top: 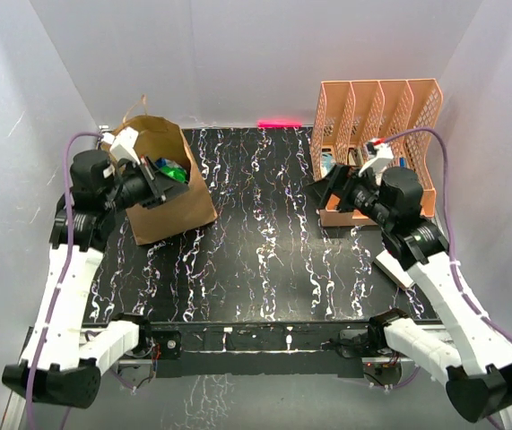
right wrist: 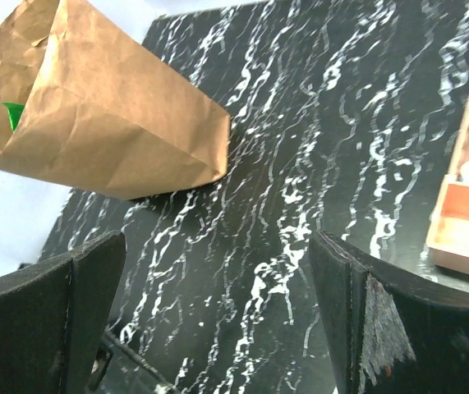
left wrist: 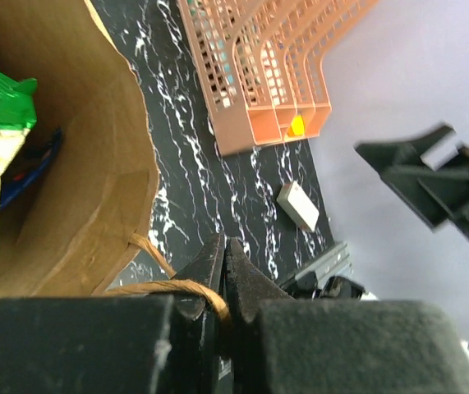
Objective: Take the snacks out of the paper bag
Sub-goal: Move the paper bag to the center of the board.
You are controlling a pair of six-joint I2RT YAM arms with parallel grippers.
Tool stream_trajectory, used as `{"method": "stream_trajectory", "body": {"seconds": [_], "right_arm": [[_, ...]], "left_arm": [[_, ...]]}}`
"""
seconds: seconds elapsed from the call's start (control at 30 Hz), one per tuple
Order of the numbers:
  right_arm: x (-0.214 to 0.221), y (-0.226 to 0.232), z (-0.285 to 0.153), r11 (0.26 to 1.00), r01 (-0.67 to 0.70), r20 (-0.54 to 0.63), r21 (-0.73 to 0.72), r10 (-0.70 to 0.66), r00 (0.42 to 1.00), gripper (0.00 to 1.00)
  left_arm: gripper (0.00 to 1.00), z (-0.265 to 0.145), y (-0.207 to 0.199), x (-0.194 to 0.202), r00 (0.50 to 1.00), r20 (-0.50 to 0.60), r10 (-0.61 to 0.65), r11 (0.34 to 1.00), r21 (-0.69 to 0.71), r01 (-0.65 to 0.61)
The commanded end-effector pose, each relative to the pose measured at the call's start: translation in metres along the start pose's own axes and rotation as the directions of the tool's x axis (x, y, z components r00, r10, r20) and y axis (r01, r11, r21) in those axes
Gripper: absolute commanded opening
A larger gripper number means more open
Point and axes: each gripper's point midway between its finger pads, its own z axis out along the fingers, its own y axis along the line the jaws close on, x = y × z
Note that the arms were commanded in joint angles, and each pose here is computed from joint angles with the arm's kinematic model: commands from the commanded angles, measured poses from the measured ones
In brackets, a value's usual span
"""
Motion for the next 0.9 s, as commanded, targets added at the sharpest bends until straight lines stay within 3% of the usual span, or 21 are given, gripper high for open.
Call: {"method": "stream_trajectory", "body": {"seconds": [0.0, 0.13, 0.33, 0.53, 0.87], "right_arm": [[-0.014, 0.039, 0.017, 0.98, -0.041, 0.001, -0.197, 0.043, 0.999, 0.98], [-0.009, 0.06, 0.043, 0.965, -0.058, -0.034, -0.256, 0.05, 0.998, 0.98], [-0.005, 0.103, 0.087, 0.945, -0.045, -0.077, -0.323, 0.022, 0.997, 0.98], [0.004, 0.145, 0.139, 0.93, -0.036, -0.092, -0.367, 0.003, 0.996, 0.98], [0.001, 0.199, 0.202, 0.908, -0.12, -0.081, -0.401, 0.096, 0.992, 0.96]], "left_arm": [[0.0, -0.038, -0.02, 0.031, 0.993, -0.015, 0.117, 0.992, 0.043, -0.116], [0.0, -0.054, 0.022, 0.043, 0.991, -0.008, 0.132, 0.975, -0.182, -0.131], [0.0, -0.088, 0.049, 0.023, 0.98, 0.097, 0.173, 0.899, -0.421, -0.117], [0.0, -0.143, 0.082, -0.007, 0.945, 0.232, 0.23, 0.715, -0.699, -0.002], [0.0, -0.207, 0.117, -0.019, 0.875, 0.349, 0.337, 0.458, -0.872, 0.172]]}}
